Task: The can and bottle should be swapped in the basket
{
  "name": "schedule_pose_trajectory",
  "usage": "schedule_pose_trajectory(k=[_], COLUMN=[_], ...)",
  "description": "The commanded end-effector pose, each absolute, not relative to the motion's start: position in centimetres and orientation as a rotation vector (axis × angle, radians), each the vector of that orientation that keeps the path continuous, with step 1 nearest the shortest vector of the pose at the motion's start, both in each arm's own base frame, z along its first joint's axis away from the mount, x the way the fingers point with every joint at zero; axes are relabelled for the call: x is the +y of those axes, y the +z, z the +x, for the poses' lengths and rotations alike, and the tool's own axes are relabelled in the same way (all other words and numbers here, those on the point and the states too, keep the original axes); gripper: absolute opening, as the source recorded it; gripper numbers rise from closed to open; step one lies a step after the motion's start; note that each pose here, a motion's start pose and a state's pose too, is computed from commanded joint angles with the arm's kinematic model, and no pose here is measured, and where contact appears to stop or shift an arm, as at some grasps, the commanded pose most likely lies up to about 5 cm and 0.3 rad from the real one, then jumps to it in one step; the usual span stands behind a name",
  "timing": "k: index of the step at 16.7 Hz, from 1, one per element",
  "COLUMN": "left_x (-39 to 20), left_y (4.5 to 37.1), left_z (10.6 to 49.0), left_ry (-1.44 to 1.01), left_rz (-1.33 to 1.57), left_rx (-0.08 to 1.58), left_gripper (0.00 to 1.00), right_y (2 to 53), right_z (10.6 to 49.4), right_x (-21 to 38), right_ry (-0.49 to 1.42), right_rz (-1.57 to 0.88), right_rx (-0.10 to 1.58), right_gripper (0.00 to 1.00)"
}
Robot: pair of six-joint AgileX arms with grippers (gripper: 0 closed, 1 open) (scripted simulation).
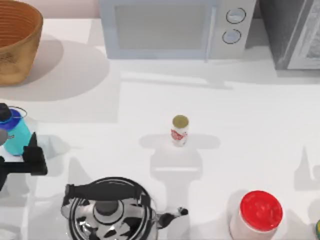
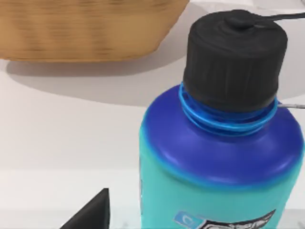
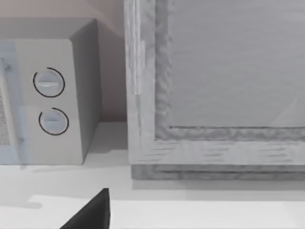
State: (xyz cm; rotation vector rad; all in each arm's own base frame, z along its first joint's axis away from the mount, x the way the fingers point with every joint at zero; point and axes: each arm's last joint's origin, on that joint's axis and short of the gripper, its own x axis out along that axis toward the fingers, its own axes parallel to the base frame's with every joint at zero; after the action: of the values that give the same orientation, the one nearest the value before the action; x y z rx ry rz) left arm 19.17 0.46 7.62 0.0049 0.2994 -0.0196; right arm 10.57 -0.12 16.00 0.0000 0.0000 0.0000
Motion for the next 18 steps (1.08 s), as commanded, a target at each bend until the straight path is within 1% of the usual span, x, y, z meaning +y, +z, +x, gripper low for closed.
schedule_pose_trajectory(k=[5, 12, 17, 18], left_x=[0.4, 0.4, 0.4, 0.4], left_y=[7.6, 6.0, 5.9, 5.9], left_z=[19.7, 24.6, 24.9, 24.9], left_ry=[-0.021, -0.020, -0.020, -0.020], left_rz=[0.005, 0.005, 0.005, 0.005], left_rx=[0.298, 0.299, 0.299, 0.299], left_gripper=[1.00, 1.00, 1.00, 0.92], right_y=[16.0, 16.0, 16.0, 16.0], right_z=[10.6, 10.6, 10.6, 10.6], right_x=[-0.1, -0.1, -0.1, -0.1], right_ry=[0.000, 0.000, 0.000, 0.000], right_rz=[0.000, 0.000, 0.000, 0.000], right_rx=[0.000, 0.000, 0.000, 0.000], right_gripper=[1.00, 1.00, 1.00, 1.00])
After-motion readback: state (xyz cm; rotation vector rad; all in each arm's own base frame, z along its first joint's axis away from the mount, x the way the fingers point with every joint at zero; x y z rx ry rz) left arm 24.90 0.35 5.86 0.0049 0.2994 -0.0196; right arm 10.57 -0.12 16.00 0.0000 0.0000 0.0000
